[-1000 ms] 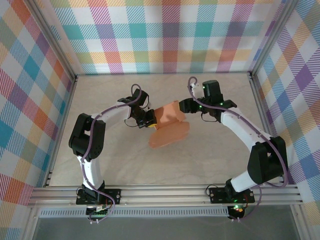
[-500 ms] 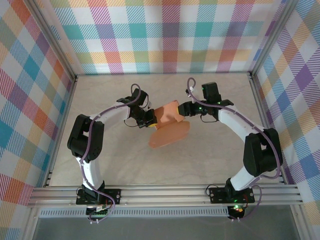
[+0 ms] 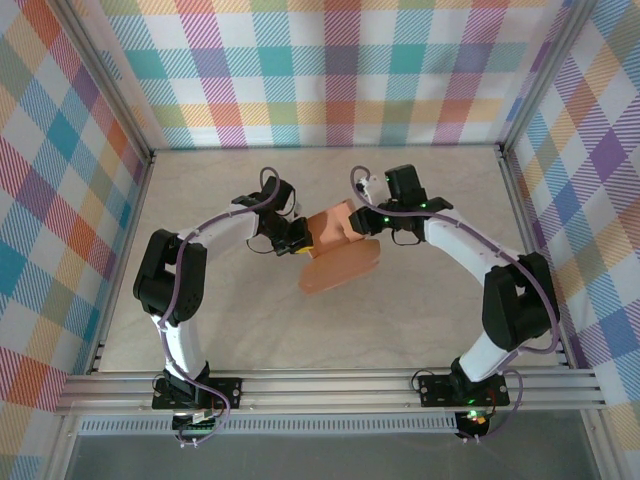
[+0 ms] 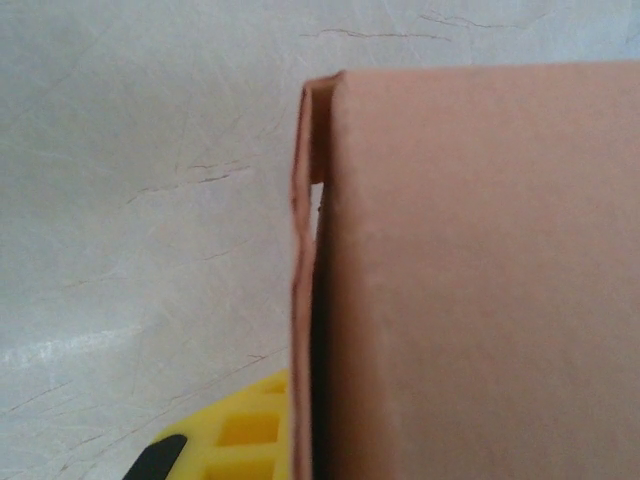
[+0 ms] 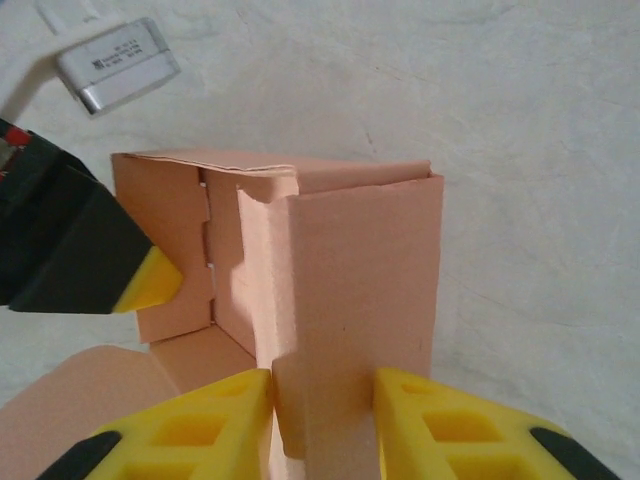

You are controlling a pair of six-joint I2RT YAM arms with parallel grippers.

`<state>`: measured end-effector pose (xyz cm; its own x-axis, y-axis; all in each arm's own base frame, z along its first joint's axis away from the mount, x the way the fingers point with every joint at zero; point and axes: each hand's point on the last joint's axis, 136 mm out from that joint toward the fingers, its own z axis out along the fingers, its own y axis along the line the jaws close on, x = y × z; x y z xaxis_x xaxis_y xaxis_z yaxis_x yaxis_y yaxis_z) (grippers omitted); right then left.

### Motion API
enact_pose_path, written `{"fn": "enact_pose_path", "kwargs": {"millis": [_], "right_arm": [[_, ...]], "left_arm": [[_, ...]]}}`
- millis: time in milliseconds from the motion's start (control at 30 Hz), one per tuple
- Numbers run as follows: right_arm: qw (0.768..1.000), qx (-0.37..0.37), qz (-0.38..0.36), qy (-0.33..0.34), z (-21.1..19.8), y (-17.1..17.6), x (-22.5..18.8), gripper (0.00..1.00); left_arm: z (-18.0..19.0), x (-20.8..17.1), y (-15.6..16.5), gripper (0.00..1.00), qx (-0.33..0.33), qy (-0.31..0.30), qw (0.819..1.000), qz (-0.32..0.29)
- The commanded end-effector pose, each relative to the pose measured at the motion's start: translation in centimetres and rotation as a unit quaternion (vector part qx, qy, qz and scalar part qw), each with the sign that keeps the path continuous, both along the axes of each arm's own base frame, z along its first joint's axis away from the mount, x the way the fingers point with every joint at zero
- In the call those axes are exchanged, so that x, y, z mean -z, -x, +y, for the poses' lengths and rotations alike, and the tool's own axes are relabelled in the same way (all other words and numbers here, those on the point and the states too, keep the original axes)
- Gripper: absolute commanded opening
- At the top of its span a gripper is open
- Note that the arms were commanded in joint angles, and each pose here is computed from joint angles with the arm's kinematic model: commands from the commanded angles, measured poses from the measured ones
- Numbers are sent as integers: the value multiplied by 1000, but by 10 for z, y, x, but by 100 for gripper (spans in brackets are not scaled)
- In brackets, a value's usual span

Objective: Fold the paper box

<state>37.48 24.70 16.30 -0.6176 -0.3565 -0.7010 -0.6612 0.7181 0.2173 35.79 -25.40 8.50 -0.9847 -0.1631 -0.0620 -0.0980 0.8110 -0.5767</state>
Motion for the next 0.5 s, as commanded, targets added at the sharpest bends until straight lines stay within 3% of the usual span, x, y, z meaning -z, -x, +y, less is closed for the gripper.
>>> {"fn": "enact_pose_path", "kwargs": {"millis": [0,200,467], "right_arm": [[998,-15,-12,57,4,3,14,29],[992,1,-44,122,3,-2,21,24],[971,55,-92,216,0,-16,27,10]], "left_arm": [[-9,-28,-3,0,9,41,999,-27],[-10,-30,-4,0,8,45,999,-27],[-13,-32,-4,0,8,49,998,-25]]}}
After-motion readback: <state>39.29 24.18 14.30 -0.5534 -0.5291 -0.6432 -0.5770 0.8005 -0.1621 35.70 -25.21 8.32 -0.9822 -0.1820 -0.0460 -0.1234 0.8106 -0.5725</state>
